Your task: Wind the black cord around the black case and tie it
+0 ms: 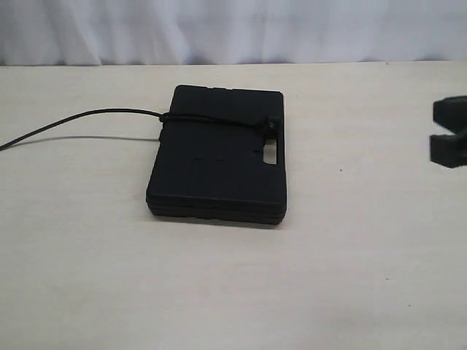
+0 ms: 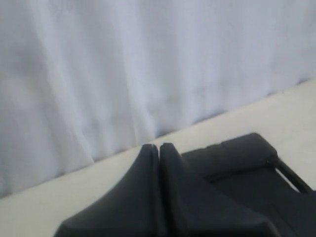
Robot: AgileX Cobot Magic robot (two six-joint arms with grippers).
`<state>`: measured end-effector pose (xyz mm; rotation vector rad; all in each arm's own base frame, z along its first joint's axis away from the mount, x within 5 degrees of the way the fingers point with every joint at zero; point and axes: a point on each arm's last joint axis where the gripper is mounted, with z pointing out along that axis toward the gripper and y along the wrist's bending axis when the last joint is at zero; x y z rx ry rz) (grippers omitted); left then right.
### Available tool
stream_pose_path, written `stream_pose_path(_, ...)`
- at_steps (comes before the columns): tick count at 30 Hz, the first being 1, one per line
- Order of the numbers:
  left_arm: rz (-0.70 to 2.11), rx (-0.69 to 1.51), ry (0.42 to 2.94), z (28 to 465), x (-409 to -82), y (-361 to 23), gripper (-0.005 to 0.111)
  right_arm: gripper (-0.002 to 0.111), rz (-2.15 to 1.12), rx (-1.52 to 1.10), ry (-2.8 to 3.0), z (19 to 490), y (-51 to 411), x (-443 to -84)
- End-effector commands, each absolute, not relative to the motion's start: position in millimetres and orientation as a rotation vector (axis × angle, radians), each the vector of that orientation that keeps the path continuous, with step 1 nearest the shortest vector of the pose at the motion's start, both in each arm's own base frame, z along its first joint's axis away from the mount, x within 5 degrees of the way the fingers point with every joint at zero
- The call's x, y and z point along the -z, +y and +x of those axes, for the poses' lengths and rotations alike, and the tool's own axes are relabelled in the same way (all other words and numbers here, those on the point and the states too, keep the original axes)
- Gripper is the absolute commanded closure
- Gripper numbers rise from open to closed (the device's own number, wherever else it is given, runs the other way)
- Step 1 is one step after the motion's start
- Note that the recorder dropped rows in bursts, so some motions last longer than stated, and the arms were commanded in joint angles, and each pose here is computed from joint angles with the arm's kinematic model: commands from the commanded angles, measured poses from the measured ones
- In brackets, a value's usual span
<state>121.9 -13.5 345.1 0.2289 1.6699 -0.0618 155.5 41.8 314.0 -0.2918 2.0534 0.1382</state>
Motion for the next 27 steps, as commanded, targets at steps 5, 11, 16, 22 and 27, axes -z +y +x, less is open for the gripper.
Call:
stream_pose_path(5,0.016,0.188,1.556,122,-341,-10,0.107,0.104,-0.285,-0.14,1.471,111,31,-292)
stream_pose_path(11,0.016,0.188,1.556,122,-341,-10,0.107,0.104,-0.287,-0.139,1.479,108,31,-289)
stream_pose_path(16,0.016,0.188,1.556,122,-341,-10,0.107,0.104,-0.287,-0.139,1.479,108,31,-289)
stream_pose_path(22,0.016,0.188,1.556,122,-341,-10,0.107,0.104,-0.273,-0.146,1.442,102,29,-292)
stream_pose_path(27,0.06,0.144,1.567,122,-339,-10,0.107,0.104,-0.26,-0.15,1.379,91,26,-298)
